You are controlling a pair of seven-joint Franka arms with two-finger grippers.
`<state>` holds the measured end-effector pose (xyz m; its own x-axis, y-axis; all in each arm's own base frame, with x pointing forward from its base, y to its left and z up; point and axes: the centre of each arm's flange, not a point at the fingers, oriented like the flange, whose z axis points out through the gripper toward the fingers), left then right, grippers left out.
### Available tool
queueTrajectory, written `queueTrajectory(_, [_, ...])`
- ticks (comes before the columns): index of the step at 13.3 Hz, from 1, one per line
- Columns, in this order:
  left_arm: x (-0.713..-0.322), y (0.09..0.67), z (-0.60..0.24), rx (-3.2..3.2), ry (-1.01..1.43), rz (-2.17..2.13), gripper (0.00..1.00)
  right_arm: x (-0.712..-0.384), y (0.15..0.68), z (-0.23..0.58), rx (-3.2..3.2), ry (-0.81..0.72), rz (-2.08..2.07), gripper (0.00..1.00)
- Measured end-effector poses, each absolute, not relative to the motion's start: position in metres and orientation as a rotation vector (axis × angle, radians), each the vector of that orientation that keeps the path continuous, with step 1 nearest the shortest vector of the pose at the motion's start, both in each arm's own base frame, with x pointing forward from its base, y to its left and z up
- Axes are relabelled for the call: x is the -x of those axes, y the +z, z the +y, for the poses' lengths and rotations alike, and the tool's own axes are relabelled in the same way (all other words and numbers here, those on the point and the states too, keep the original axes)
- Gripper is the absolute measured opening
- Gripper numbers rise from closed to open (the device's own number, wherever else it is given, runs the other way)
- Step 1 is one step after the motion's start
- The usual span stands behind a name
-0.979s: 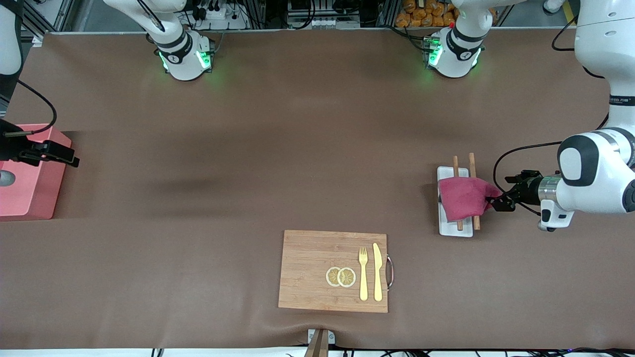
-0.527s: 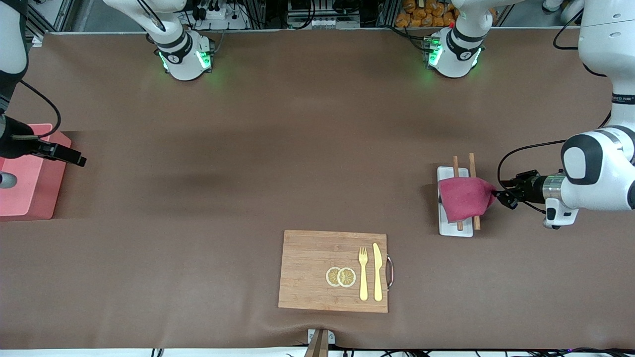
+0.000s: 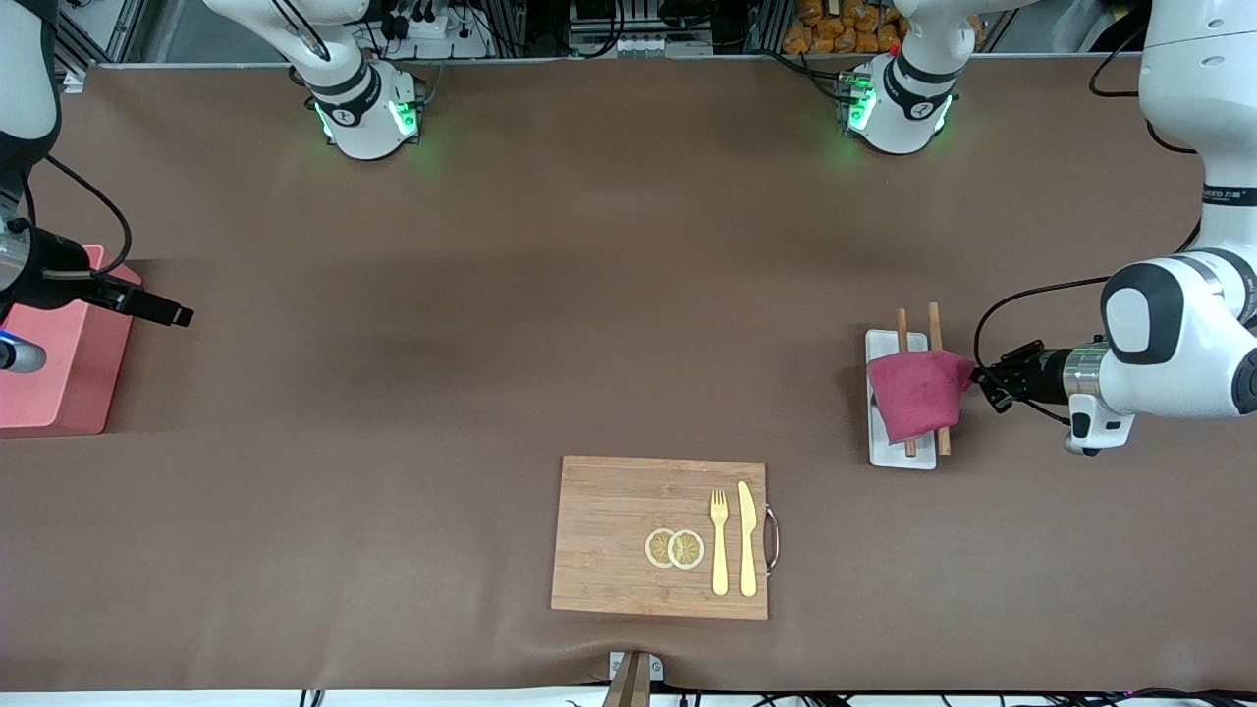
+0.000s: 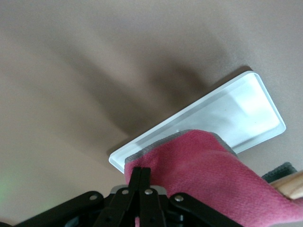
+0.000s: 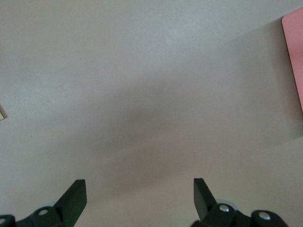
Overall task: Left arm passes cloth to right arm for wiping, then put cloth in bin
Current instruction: 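Grasp the pink cloth with the left gripper and lift it, then carry the cloth toward the right gripper while the right gripper approaches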
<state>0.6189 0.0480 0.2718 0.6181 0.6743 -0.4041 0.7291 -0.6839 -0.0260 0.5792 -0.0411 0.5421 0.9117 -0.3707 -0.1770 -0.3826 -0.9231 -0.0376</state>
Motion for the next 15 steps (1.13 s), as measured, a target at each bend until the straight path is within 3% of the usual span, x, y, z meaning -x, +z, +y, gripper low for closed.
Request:
queueTrajectory(4, [-0.625,0.295,0.046,-2.701,-0.525,1.165,0.01,-0.579,0.542,-0.037,2.998,0.271,0.606,1.0])
queueTrajectory(8, [-0.631,0.373,0.042,-2.712,-0.454,1.112,0.01,-0.577,0.541,-0.033,2.981,0.296,0.687,1.0])
queueTrajectory(15, [-0.63,0.478,-0.029,-2.703,-0.356,1.148,0.01,-0.574,0.545,0.017,2.691,0.453,1.21,1.0])
